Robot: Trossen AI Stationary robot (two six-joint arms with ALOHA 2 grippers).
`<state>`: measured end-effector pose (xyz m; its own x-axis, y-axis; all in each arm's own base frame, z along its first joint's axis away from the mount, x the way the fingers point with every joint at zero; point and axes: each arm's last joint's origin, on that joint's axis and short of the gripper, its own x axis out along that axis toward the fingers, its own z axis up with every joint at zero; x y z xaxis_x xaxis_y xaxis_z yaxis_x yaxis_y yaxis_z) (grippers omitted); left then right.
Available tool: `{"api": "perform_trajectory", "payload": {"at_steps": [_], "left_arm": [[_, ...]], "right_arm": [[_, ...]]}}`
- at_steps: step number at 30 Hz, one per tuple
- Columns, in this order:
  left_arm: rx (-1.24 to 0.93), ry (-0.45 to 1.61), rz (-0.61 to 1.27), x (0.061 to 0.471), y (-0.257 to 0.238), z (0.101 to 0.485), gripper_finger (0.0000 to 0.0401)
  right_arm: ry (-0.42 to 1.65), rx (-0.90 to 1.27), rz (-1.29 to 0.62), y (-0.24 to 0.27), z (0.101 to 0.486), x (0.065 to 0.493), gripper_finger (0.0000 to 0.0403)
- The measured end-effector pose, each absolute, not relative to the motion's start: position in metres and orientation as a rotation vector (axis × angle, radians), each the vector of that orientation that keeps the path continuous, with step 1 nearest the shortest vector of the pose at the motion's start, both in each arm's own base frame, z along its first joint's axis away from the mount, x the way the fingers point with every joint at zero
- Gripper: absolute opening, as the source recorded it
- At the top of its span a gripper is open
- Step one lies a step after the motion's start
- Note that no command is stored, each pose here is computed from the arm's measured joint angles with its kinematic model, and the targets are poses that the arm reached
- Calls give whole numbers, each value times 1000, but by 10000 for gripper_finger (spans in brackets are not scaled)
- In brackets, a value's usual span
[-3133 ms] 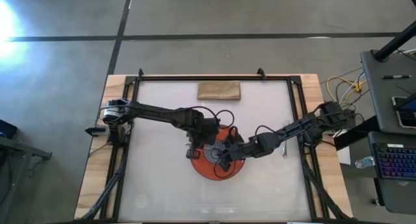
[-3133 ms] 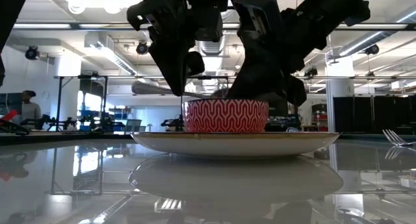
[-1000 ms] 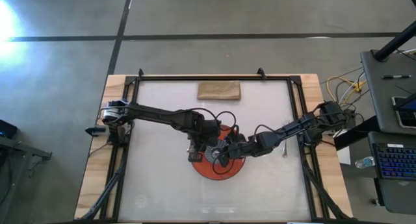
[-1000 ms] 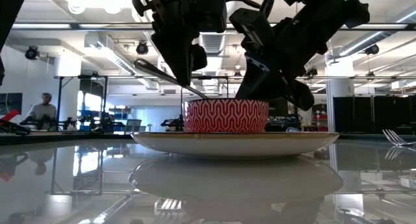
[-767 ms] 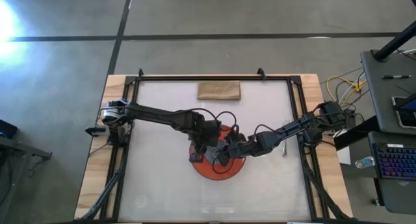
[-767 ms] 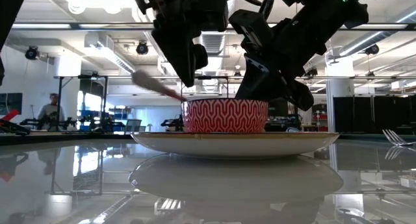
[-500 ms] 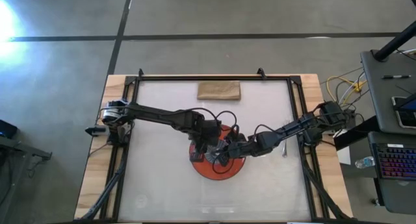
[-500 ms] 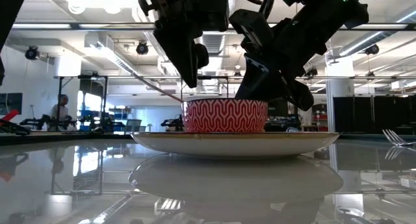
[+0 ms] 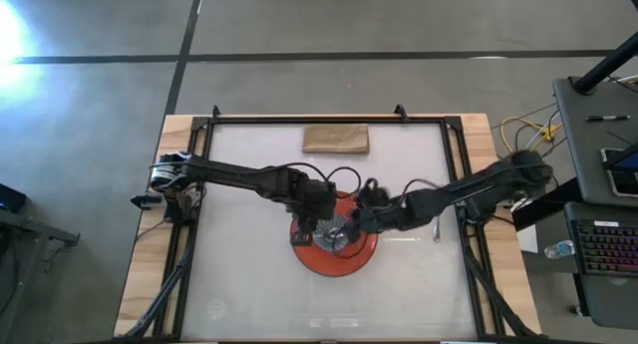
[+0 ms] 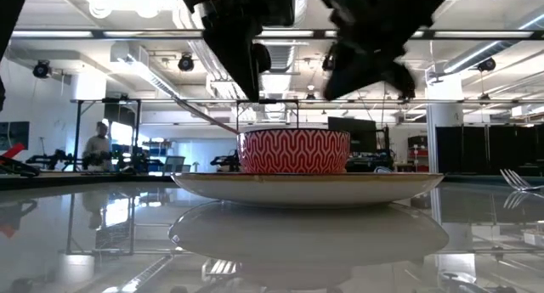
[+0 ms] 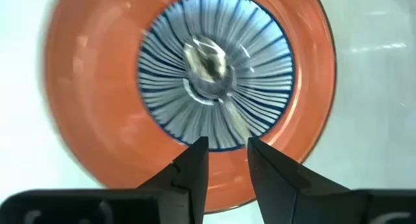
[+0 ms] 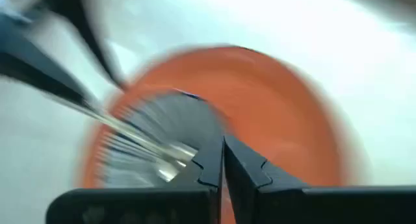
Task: Set table place
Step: Put the spoon into the bowl, then move the fork from the middle right to the right side of the orange plate
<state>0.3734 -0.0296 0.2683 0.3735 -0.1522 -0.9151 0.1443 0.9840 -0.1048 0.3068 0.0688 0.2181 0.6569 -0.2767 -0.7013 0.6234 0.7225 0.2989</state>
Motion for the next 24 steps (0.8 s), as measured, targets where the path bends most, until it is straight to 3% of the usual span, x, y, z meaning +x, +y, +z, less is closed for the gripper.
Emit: {"api": "perform_trajectory", "payload": {"at_steps": [6, 9, 15, 20, 24], "left_arm": [[-16, 1106, -112, 357, -28, 289, 91], [-48, 1036, -91, 352, -29, 296, 91], [-117, 960, -54, 334, -33, 299, 91], [-154, 946, -1, 315, -37, 298, 91], [-212, 947, 30, 301, -40, 294, 91]], "right_arm": [[1082, 593, -942, 48, 250, 226, 9], [1202, 704, -1061, 43, 241, 186, 14], [1193, 1026, -1083, 37, 197, 144, 69], [1078, 1077, -1167, 29, 194, 142, 124], [1074, 1105, -1271, 27, 188, 149, 130]]}}
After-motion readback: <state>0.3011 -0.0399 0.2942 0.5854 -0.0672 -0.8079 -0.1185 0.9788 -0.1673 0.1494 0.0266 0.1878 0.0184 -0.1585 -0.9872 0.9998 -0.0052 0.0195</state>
